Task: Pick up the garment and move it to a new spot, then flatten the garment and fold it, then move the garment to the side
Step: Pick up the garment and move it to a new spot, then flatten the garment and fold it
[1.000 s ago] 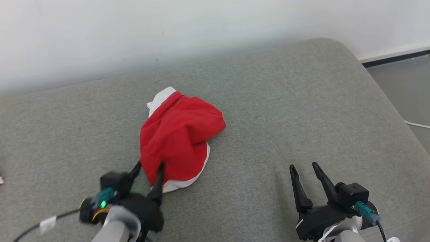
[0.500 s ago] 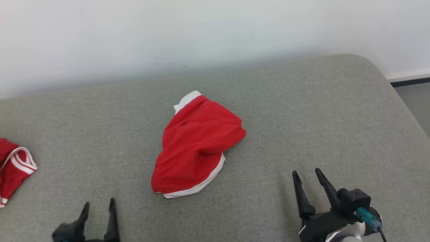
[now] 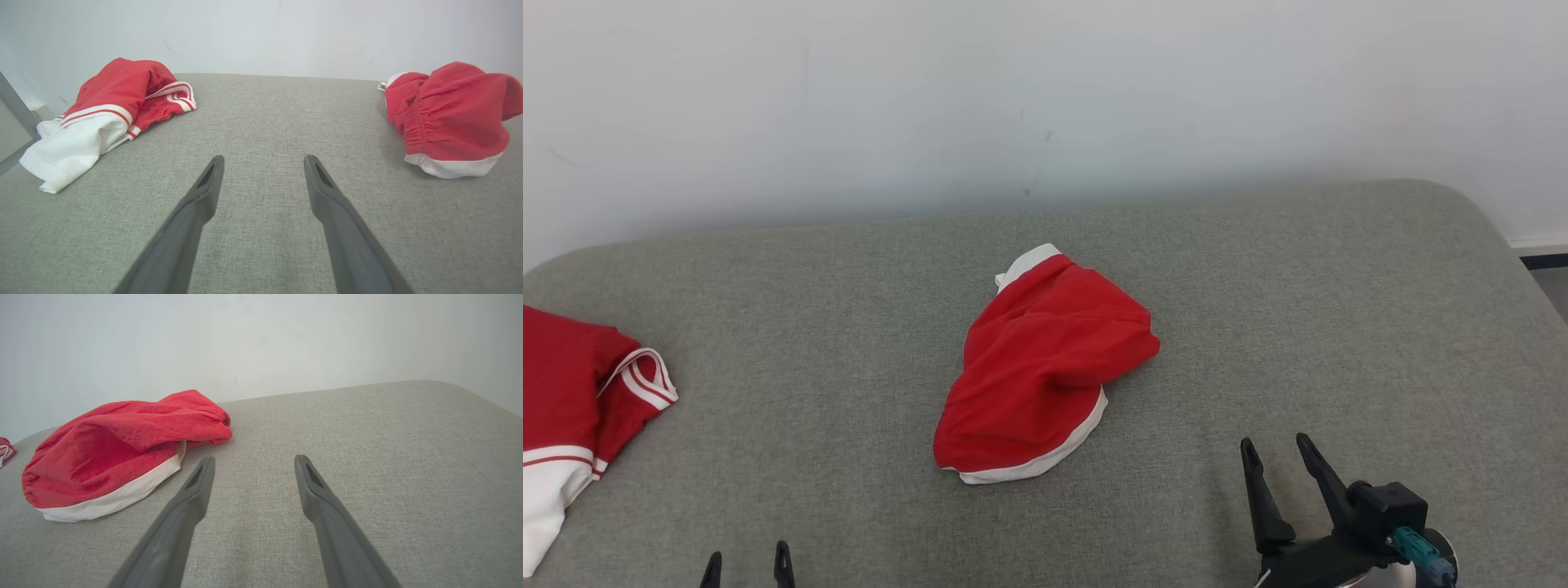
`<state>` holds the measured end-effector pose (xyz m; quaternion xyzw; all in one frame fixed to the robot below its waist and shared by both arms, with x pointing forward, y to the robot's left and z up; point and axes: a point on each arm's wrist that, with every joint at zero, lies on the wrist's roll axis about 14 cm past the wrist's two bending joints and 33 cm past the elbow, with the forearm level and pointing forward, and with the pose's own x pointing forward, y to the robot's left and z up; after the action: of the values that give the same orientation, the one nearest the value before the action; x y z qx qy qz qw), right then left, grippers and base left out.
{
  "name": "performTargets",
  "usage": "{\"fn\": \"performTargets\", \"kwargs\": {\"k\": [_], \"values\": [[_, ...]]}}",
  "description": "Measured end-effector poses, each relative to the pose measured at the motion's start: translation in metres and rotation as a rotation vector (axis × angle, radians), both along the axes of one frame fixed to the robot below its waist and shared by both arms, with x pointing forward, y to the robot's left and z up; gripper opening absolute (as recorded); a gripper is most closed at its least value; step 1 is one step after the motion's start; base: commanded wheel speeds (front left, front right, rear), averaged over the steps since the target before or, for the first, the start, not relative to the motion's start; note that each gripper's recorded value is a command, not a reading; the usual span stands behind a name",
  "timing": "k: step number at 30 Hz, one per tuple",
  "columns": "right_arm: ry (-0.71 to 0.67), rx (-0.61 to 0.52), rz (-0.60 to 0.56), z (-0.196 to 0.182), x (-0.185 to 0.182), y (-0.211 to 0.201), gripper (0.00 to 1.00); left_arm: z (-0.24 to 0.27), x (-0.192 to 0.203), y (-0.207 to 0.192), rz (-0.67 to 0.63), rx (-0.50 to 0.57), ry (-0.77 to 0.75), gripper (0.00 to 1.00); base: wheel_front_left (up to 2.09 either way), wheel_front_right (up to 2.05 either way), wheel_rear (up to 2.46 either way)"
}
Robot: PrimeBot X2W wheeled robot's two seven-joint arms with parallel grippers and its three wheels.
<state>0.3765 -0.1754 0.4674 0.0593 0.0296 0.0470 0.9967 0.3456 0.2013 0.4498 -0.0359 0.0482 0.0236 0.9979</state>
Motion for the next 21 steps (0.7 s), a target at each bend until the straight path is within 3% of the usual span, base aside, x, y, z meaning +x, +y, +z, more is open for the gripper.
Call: {"fn": "performTargets", "kwargs": {"k": [13,18,21], "values": [[0.018,-0.007,0.018,-0.006,-0.002,0.004,1.0,-0.001,0.003,-0.014,-0.053,-0.006,0.001,1.0,0.0,0.0,0.0],[0.031,-0.01,0.015,-0.01,-0.001,0.002,1.0,0.0,0.016,-0.039,-0.138,-0.02,-0.005,1.0,0.0,0.0,0.0],[0.031,-0.02,0.015,-0.01,0.008,0.0,1.0,0.002,0.034,-0.075,-0.245,-0.053,-0.011,1.0,0.0,0.0,0.0]]}}
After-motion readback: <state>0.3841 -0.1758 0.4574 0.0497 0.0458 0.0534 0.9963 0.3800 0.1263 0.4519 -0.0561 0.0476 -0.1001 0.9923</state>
